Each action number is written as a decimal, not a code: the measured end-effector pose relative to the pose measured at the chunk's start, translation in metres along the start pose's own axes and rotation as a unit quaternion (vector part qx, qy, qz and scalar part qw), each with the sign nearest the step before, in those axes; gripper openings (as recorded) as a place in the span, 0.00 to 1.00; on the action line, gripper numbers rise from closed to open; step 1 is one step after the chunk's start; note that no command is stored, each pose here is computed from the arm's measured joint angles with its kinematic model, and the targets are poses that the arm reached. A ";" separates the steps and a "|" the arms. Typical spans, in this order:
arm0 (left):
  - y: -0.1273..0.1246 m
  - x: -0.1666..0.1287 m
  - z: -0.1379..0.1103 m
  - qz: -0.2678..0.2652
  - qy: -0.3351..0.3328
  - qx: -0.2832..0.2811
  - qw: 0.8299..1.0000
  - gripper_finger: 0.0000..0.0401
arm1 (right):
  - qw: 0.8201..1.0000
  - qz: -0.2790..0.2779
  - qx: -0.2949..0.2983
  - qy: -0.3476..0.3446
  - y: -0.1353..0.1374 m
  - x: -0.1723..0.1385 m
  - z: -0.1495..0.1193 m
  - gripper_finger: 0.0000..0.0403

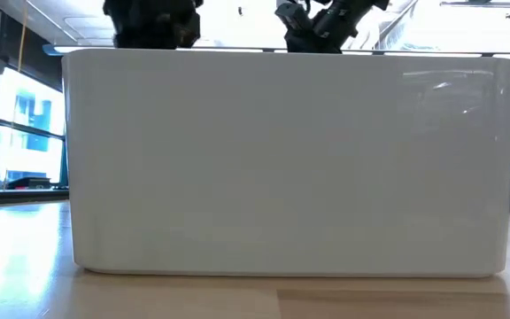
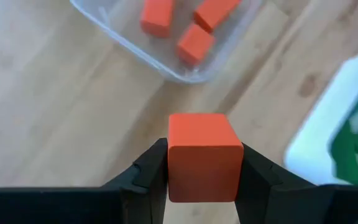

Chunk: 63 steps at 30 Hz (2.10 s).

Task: Sort & place blocks by color
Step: Put the orange block into the transparent bin

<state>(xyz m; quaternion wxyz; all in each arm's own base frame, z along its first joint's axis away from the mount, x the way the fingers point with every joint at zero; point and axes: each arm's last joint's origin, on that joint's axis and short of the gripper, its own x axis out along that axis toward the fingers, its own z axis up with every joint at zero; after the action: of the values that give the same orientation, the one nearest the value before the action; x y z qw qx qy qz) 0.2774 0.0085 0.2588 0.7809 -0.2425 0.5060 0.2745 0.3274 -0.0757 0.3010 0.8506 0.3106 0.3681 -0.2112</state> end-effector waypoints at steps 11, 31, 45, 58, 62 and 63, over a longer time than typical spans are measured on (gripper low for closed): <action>0.041 0.004 0.033 0.001 -0.016 0.053 0.998 0.29 | 0.999 -0.013 0.036 -0.023 0.000 0.000 0.003 0.39; 0.053 0.008 0.062 -0.044 -0.099 0.293 0.950 0.29 | 0.990 -0.059 0.111 -0.067 -0.003 0.000 0.005 0.39; 0.055 0.046 0.078 -0.059 -0.093 0.295 0.949 0.29 | 0.985 -0.074 0.129 -0.082 -0.004 -0.001 0.006 0.39; 0.058 0.100 0.087 -0.071 -0.059 0.284 0.954 0.29 | 0.984 -0.074 0.139 -0.081 -0.004 -0.001 0.005 0.39; 0.060 0.114 0.086 -0.075 -0.041 0.281 0.956 0.29 | 0.984 -0.075 0.140 -0.081 -0.004 -0.001 0.005 0.39; 0.060 0.117 0.085 -0.076 -0.037 0.281 0.956 0.29 | 0.984 -0.075 0.140 -0.081 -0.004 -0.001 0.005 0.39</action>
<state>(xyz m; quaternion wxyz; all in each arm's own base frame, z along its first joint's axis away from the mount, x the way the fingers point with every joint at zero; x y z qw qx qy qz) 0.3323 0.1300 0.1764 0.8544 -0.0409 0.5132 0.0700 0.3272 -0.0823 0.3028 0.8076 0.3801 0.2866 -0.3482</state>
